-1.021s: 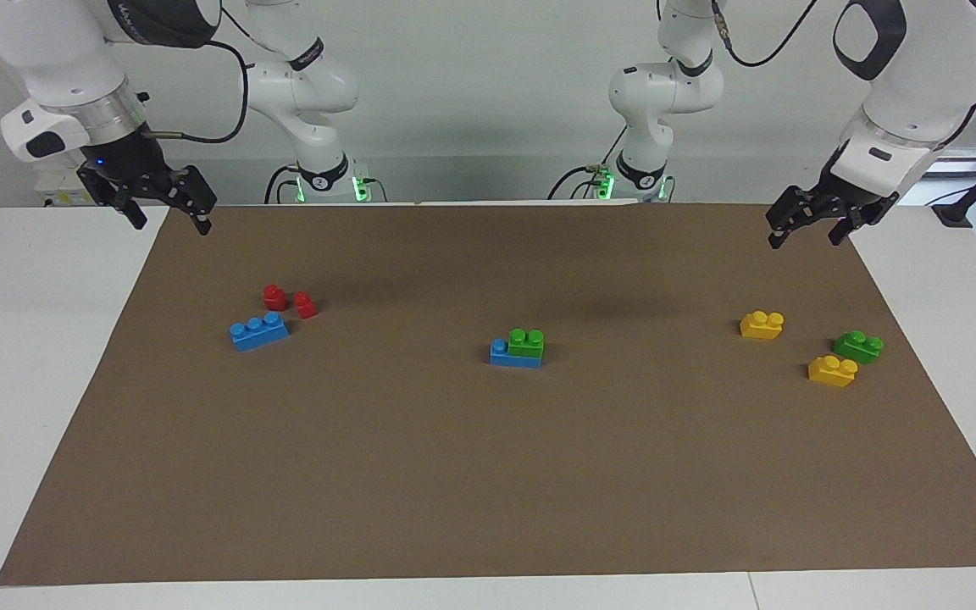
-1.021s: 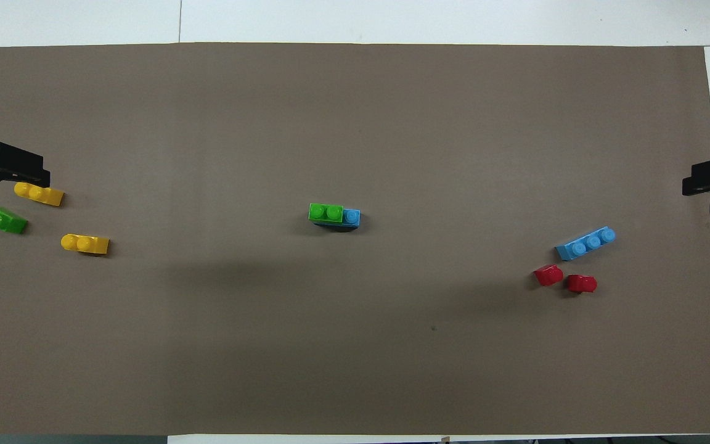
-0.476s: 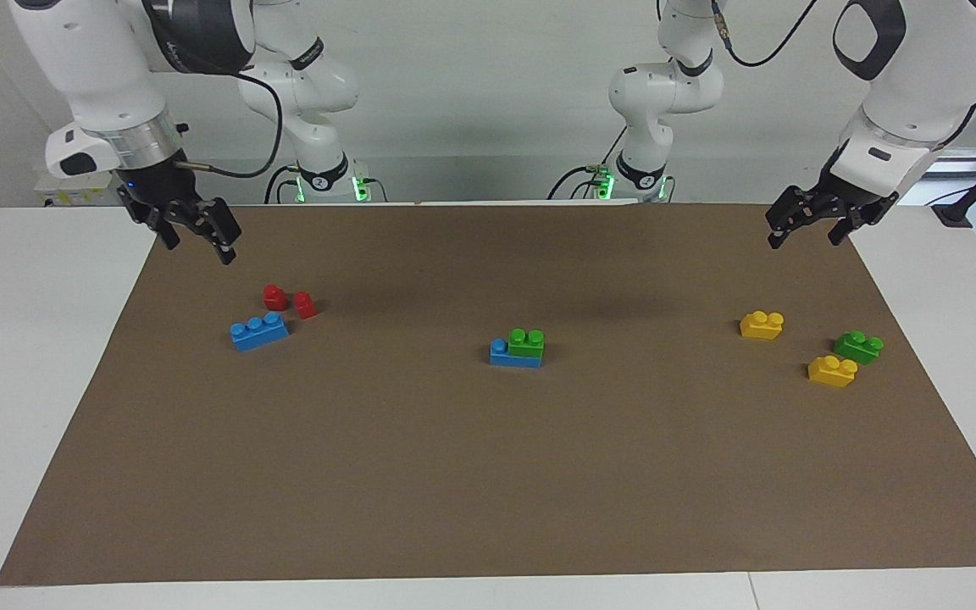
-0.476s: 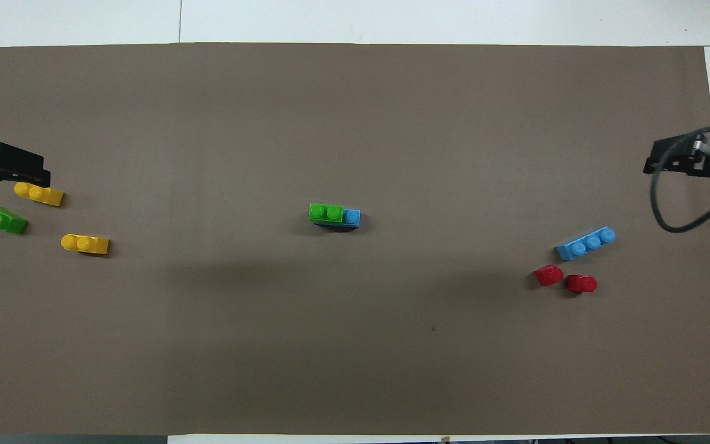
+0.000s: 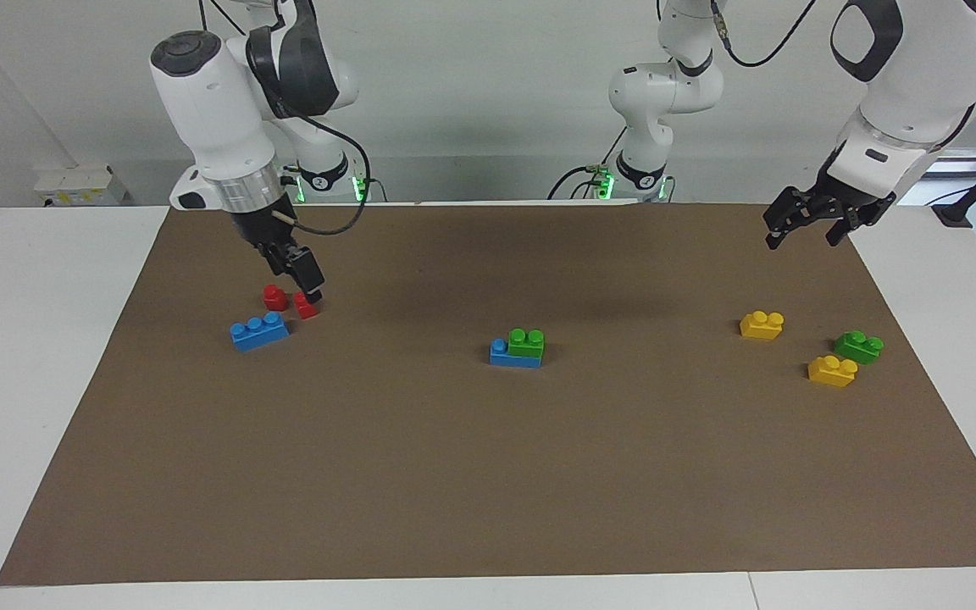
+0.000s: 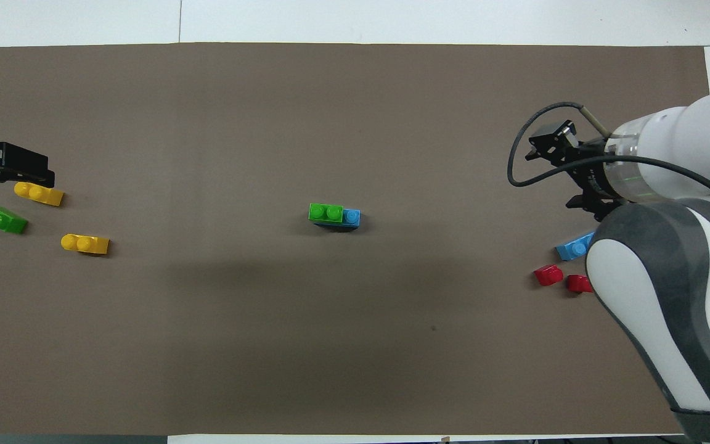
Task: Remove green block with left arm and hold with right
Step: 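Move the left gripper and the right gripper toward the joined green-blue bricks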
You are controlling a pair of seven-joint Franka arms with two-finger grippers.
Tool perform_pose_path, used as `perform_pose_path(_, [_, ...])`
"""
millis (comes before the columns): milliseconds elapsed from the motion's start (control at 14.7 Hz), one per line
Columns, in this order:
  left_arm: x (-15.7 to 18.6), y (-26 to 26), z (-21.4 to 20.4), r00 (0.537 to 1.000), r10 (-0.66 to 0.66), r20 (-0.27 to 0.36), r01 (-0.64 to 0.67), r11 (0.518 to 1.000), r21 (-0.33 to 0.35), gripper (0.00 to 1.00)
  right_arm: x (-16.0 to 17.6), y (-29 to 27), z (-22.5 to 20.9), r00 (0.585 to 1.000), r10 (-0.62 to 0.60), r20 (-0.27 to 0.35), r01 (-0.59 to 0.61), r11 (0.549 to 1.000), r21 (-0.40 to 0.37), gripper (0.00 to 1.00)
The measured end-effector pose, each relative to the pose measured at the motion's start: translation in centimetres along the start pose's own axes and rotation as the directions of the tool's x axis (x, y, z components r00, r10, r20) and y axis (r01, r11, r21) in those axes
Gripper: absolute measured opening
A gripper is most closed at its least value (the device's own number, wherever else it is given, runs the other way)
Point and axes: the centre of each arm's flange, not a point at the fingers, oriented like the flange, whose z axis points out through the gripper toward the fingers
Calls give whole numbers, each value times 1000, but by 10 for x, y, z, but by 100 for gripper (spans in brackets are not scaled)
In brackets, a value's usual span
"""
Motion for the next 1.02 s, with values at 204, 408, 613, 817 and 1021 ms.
perform_pose_path(204, [3,18,11,997,-72,-26,72,997,-4,100,-9,-12,38,988,115,100,-118,993,24,100])
perform_pose_path(408, [-3,52,30,991,-128,-40,128,992,-9,100,-38,-30,62,948,299,111,-308,947,85,100])
perform_pose_path(613, [-19,90,40,980,-195,-28,195,981,-8,100,-50,-39,87,895,392,214,-420,902,103,100])
perform_pose_path(817, [-38,127,49,939,-343,-22,343,939,-17,100,-55,-42,123,834,462,302,-498,866,49,100])
perform_pose_path(1021, [-57,175,59,835,-549,-47,545,835,-70,100,-76,-48,157,785,516,343,-543,840,-20,100])
